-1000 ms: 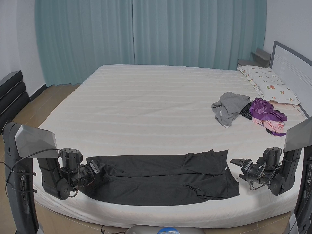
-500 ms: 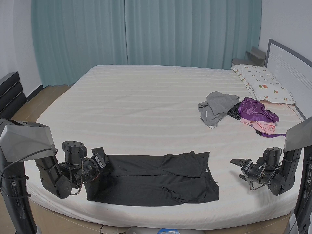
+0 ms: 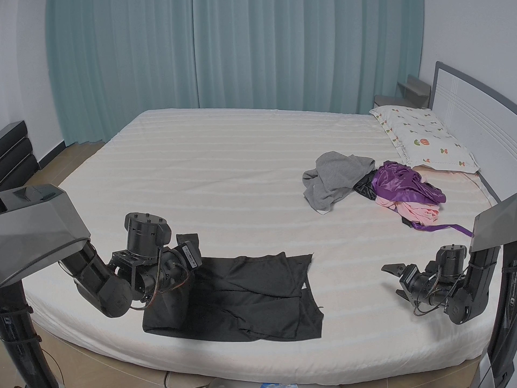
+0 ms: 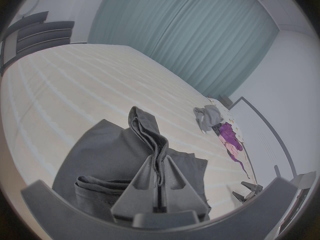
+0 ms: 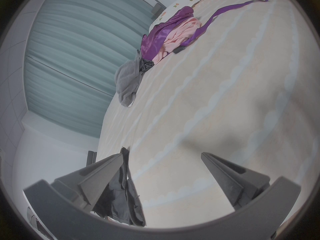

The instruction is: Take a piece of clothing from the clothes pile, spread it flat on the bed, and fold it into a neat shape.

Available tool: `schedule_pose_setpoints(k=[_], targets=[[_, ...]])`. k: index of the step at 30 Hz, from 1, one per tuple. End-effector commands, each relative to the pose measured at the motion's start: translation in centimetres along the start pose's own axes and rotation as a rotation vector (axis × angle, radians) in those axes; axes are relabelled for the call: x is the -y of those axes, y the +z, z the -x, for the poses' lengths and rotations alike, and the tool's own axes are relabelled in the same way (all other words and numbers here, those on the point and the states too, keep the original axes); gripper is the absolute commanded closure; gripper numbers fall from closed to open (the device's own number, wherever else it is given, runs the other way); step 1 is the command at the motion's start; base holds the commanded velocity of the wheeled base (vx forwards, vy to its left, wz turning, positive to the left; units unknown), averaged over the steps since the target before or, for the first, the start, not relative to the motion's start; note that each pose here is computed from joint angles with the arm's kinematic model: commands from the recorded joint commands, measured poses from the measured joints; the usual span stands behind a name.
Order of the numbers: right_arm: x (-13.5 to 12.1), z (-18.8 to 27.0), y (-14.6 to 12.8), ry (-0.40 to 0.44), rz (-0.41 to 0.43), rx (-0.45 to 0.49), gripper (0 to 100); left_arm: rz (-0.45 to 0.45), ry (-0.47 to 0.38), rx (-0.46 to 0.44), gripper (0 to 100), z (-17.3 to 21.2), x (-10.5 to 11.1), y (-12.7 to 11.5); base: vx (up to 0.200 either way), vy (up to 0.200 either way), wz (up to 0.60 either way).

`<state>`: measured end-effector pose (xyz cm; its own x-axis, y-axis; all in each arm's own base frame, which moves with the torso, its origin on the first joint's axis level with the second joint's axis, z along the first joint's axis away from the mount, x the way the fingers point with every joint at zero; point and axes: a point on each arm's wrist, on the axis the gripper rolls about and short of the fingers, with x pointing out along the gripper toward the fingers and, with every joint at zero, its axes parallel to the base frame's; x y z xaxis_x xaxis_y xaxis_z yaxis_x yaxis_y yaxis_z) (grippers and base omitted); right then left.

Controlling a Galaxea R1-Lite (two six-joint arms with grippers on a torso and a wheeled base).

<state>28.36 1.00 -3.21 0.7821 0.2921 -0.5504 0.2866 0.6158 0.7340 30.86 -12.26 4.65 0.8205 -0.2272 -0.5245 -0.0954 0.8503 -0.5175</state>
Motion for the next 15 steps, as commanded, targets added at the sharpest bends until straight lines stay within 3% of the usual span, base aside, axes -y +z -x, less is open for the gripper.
schedule_pose_setpoints(k=[1, 6, 11, 15], targets=[[0.0, 0.0, 0.0, 0.000, 0.002, 0.000, 0, -0.013, -0.038, 0.003, 100, 0.1, 1.5, 0.0, 0.000, -0.200, 0.00], [0.1, -0.1, -0.1, 0.002, 0.003, 0.000, 0, -0.023, -0.045, -0.047, 100, -1.0, 3.3, -0.6, 0.000, -0.200, 0.00], [0.2, -0.1, -0.2, 0.006, 0.006, 0.003, 0, -0.037, -0.011, -0.088, 100, -2.8, 3.7, -1.8, 0.000, -0.200, 0.00], [0.2, -0.1, -0.2, 0.003, 0.006, 0.003, 0, -0.053, 0.021, -0.086, 100, -4.2, 3.9, -3.0, 0.000, 0.000, 0.00]])
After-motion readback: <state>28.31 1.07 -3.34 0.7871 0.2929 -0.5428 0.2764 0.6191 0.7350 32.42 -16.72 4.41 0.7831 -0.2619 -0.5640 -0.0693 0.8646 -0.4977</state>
